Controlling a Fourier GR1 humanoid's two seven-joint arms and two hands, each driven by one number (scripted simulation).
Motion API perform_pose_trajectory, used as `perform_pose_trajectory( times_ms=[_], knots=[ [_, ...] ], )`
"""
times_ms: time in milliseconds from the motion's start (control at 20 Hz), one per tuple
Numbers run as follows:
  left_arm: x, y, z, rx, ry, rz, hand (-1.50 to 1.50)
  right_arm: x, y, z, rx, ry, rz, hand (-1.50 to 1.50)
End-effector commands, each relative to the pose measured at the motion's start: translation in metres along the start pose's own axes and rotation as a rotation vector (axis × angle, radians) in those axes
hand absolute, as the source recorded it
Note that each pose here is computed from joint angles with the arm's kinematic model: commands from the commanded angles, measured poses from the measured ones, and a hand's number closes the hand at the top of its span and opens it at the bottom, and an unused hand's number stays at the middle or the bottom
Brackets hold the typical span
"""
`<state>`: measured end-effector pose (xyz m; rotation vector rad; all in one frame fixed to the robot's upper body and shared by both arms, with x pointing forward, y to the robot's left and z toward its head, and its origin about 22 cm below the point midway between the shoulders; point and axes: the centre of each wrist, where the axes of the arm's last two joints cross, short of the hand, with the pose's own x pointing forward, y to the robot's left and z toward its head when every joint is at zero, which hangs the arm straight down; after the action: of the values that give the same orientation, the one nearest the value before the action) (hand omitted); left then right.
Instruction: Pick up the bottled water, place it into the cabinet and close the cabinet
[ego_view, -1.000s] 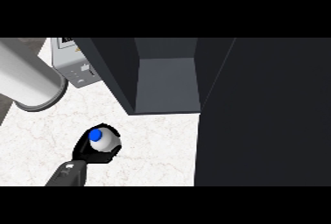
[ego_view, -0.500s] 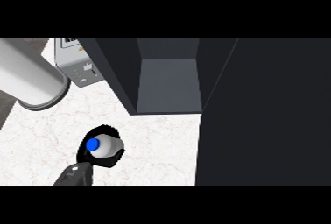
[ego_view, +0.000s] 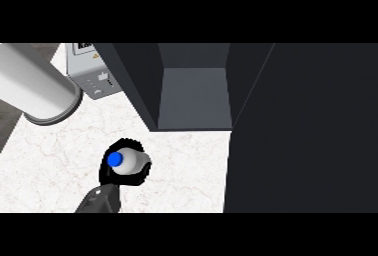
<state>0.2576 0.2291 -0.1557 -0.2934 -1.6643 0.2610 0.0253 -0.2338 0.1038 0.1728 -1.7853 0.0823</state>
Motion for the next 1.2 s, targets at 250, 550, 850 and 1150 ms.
perform_pose_trajectory(
  times_ms=[250, 550, 850, 1150],
  knots=[
    [0.012, -0.056, -0.030, -0.074, 0.012, 0.045, 1.50, 0.004, -0.005, -0.011, 0.014, -0.039, -0.027, -1.50],
    [0.047, -0.097, -0.055, -0.108, -0.047, -0.065, 1.50, 0.018, -0.003, -0.001, -0.012, -0.011, -0.033, -1.50],
    [0.078, -0.159, -0.077, -0.110, -0.055, -0.120, 1.50, 0.027, -0.005, -0.007, -0.018, -0.041, -0.016, -1.50],
    [0.104, -0.208, -0.117, -0.083, -0.076, -0.241, 1.50, 0.011, -0.017, -0.008, -0.014, -0.045, 0.005, -1.50]
  ],
)
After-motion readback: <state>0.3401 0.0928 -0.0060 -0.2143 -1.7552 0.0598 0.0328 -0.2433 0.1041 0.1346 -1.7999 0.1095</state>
